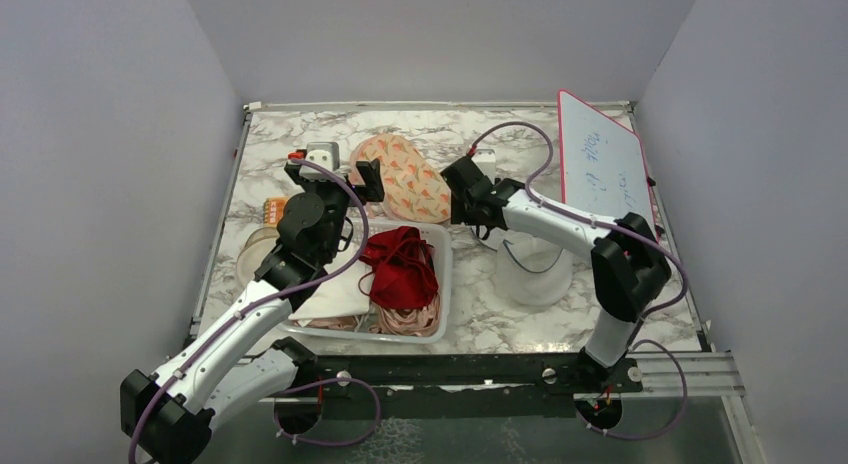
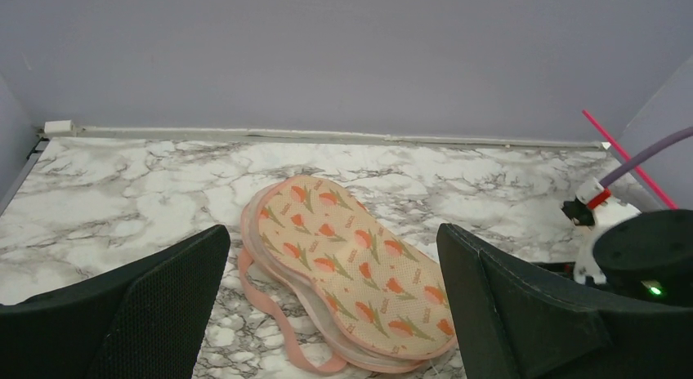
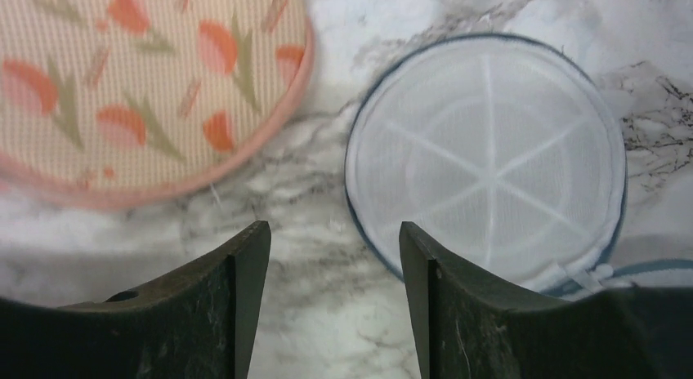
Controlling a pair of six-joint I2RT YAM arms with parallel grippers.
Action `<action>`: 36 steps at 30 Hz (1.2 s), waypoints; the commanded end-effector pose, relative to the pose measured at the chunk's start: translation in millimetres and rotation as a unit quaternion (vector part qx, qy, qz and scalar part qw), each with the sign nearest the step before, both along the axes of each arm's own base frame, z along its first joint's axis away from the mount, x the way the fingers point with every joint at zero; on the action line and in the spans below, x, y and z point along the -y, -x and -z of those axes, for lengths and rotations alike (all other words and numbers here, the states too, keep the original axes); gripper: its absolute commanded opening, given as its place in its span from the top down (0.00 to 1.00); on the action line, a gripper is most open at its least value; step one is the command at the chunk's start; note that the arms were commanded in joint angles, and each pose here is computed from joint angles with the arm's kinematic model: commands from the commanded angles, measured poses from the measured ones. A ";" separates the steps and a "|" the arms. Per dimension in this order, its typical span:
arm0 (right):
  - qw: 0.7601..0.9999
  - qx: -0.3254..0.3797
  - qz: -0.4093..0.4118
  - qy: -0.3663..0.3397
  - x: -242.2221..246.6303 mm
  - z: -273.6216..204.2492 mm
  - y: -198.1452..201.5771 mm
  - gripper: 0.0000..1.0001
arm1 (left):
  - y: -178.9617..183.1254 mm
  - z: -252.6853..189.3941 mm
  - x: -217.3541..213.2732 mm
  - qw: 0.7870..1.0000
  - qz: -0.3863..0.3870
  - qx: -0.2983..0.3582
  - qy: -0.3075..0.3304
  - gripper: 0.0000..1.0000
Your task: Unzip the laundry bag and remove the bra
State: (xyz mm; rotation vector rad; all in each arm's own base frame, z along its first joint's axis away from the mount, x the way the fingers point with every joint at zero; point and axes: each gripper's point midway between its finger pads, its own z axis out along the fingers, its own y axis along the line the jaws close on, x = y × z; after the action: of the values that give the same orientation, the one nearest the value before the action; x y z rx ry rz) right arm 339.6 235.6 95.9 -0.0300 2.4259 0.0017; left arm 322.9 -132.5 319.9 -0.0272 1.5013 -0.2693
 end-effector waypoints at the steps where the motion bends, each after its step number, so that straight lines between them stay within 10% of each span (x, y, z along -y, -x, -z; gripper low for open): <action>1: 0.992 0.033 0.122 -0.011 12.1 -3.6 -42.2 0.43 | 3.2 -15.5 7.7 1.000 0.020 0.014 0.013 0.06; 25: 0.966 -0.054 0.246 -0.050 23.6 95.2 -63.4 0.60 | 0.4 -11.2 10.2 1.000 0.021 0.008 0.008 0.06; 31: 0.966 -0.049 0.247 -0.064 22.1 99.4 -61.8 0.96 | -0.5 -9.5 10.1 1.000 0.019 0.006 0.004 0.06; 36: 0.967 -0.028 0.223 -0.118 7.7 57.0 -67.4 0.99 | -1.4 -7.7 11.7 1.000 0.021 0.004 0.004 0.06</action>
State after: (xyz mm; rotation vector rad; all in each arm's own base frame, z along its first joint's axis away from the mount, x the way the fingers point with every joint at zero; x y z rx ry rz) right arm 412.2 221.5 23.3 0.6174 2.4126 -0.0097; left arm 325.3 -137.3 313.6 -0.0118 1.5191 -0.2709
